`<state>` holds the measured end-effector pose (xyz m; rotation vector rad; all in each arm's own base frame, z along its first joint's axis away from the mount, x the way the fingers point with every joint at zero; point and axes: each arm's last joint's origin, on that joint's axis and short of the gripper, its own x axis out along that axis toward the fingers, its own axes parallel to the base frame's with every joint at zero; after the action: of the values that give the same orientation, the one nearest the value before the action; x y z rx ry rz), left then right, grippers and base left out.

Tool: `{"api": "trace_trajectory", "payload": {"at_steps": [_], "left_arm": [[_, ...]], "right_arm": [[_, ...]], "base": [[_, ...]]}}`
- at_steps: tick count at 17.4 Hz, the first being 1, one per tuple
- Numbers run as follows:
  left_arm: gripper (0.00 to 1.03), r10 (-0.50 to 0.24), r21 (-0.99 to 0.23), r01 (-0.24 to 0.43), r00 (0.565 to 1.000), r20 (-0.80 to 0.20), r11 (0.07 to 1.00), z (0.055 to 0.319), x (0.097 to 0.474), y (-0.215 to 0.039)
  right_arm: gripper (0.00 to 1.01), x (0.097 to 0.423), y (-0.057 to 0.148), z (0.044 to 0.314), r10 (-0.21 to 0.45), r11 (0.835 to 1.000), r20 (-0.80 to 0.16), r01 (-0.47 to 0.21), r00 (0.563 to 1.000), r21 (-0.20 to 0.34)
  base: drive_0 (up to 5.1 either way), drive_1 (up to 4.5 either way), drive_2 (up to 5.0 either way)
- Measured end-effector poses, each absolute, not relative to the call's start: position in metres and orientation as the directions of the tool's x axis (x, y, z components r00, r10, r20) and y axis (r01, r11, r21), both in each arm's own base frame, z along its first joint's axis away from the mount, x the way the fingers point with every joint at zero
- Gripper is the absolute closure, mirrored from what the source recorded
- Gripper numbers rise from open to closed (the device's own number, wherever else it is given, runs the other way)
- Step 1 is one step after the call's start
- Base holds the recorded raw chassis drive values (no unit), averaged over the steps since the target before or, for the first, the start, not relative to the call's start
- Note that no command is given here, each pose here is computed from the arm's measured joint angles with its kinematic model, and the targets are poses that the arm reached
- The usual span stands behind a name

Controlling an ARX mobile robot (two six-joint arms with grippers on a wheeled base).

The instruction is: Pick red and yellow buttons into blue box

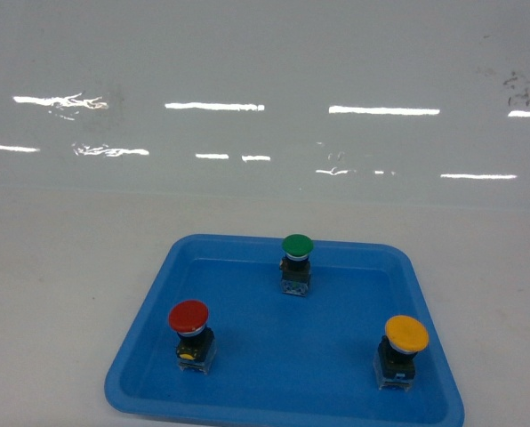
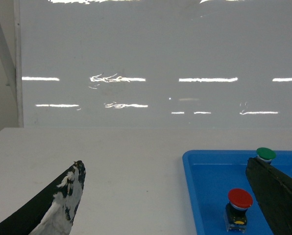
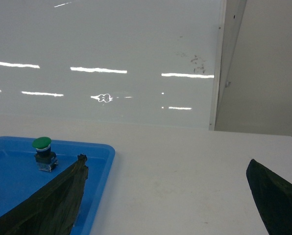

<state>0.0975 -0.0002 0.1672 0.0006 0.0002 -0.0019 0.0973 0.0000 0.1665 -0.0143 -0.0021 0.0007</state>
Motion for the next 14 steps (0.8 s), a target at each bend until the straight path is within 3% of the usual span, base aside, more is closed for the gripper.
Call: {"api": "trace_trajectory", "payload": {"at_steps": [10,12,14], "left_arm": [[0.05,-0.002,0.001,0.002,1.000,0.000,1.000,0.167,0.097,0.000],[0.05,-0.013,0.009,0.012,0.999,0.046,1.000,0.175,0.104,0.001],[0.05,-0.022,0.008,0.022,1.000,-0.008,1.000,0.182,0.120,0.005]], "right_arm": [[0.03,0.097,0.000,0.166,0.001,1.000,0.002,-0.001,1.000,-0.014],[0.03,0.100,-0.001,0.171,0.003,1.000,0.044,-0.002,0.999,-0.018],[0.03,0.112,-0.005,0.178,-0.022,1.000,0.039,0.022,0.999,-0.020]], "base": [[0.0,0.00,0.0],[0.0,0.00,0.0],[0.0,0.00,0.0]]}}
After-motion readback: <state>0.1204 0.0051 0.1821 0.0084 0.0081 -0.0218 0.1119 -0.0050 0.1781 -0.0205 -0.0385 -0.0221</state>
